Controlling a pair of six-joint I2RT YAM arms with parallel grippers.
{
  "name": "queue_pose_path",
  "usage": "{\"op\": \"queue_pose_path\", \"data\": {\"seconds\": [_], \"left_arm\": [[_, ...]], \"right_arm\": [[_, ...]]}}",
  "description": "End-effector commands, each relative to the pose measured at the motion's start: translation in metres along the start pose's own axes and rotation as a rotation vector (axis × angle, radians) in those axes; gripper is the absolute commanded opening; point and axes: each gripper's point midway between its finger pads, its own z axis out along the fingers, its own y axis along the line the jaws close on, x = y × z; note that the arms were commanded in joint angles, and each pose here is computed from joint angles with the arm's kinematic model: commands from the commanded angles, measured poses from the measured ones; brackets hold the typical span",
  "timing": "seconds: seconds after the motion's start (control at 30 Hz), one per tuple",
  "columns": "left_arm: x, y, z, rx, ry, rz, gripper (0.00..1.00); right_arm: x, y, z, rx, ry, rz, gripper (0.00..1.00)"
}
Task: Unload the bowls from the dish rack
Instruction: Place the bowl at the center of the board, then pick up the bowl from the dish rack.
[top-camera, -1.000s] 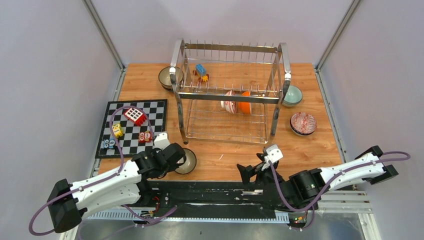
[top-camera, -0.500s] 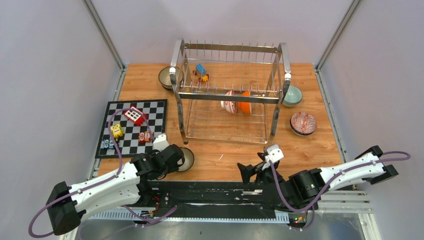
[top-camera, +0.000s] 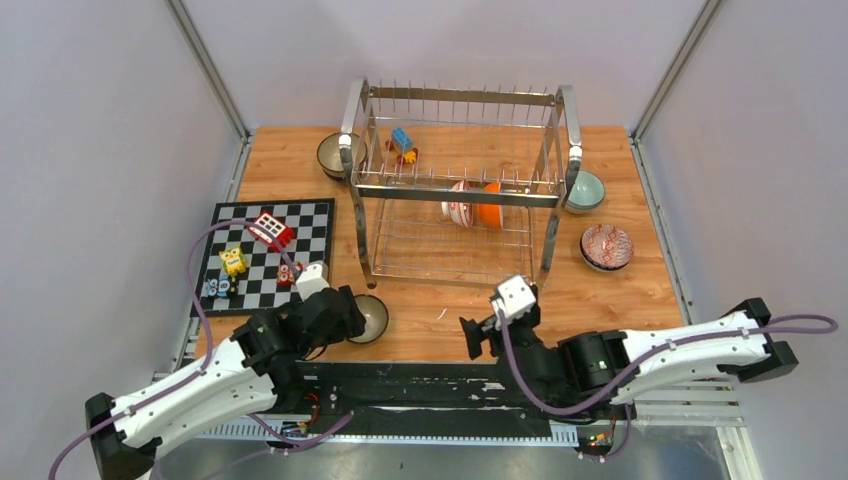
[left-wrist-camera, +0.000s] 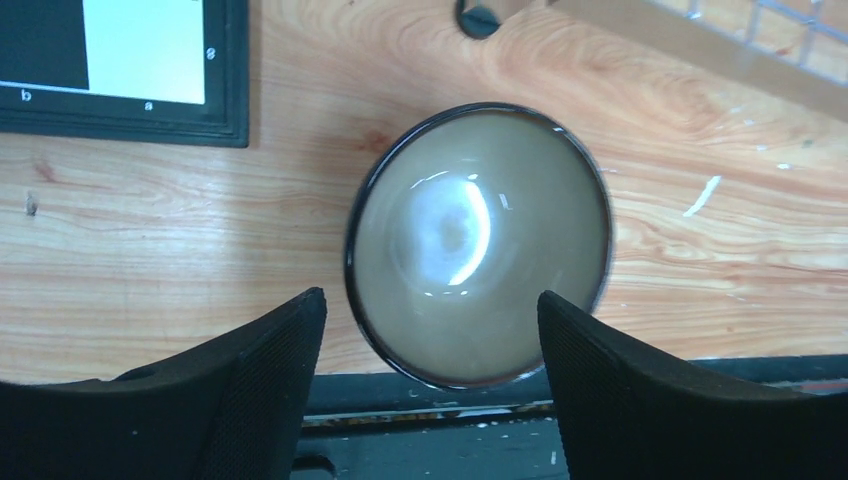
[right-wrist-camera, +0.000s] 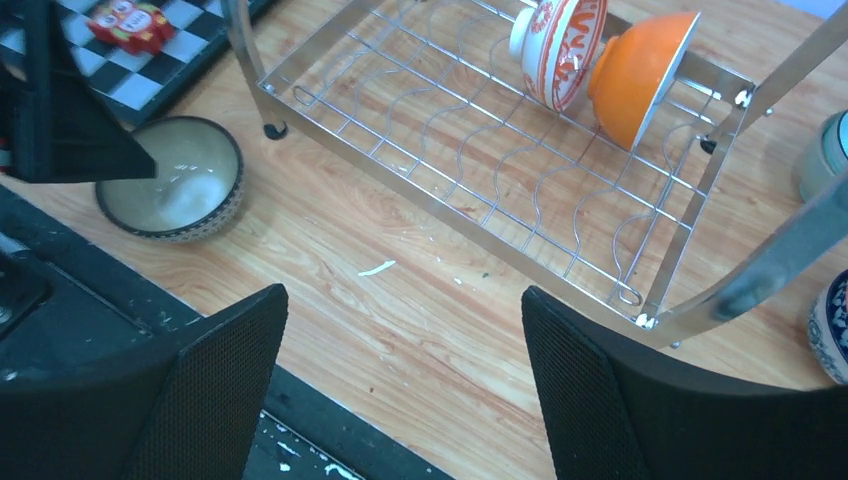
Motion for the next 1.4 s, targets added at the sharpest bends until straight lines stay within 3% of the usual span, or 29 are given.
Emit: {"op": "queue_pose_path", "data": {"seconds": [0.0,0.13,0.37,0.47,0.77,0.97,1.37], "left_arm": [[-0.021,-0.014,-0.015,0.072,-0.054,0.005,0.82],[-0.046,-0.011,-0.031,0.029,-0.118,0.046,0.87],[-0.072,-0.016,-0.052,0.061,-0.196,0.055,0.91],[-0.074,-0.018,-0.055,0.094,-0.219,0.04,0.91],[-0.079,-0.016,-0.057,0.087,-0.24,0.046,0.92],[-0.082,-0.012,-0.062,0.087,-0.259,0.034,0.92],[-0.084,-0.006,-0.062,0.075,-0.282,0.026,0.92]], "right_arm": [[0.004,0.01,0.028,-0.04,0.137,-0.042,0.89],[0.013,0.005,0.061,-0.039,0.179,0.026,0.87],[0.009,-0.029,0.111,0.063,0.038,0.234,0.86],[0.015,-0.042,0.131,0.095,0.046,0.297,0.85],[0.013,-0.055,0.18,0.158,-0.075,0.333,0.8],[0.009,-0.066,0.212,0.181,-0.13,0.326,0.72],[0.012,-0.091,0.25,0.174,-0.158,0.31,0.67]]}}
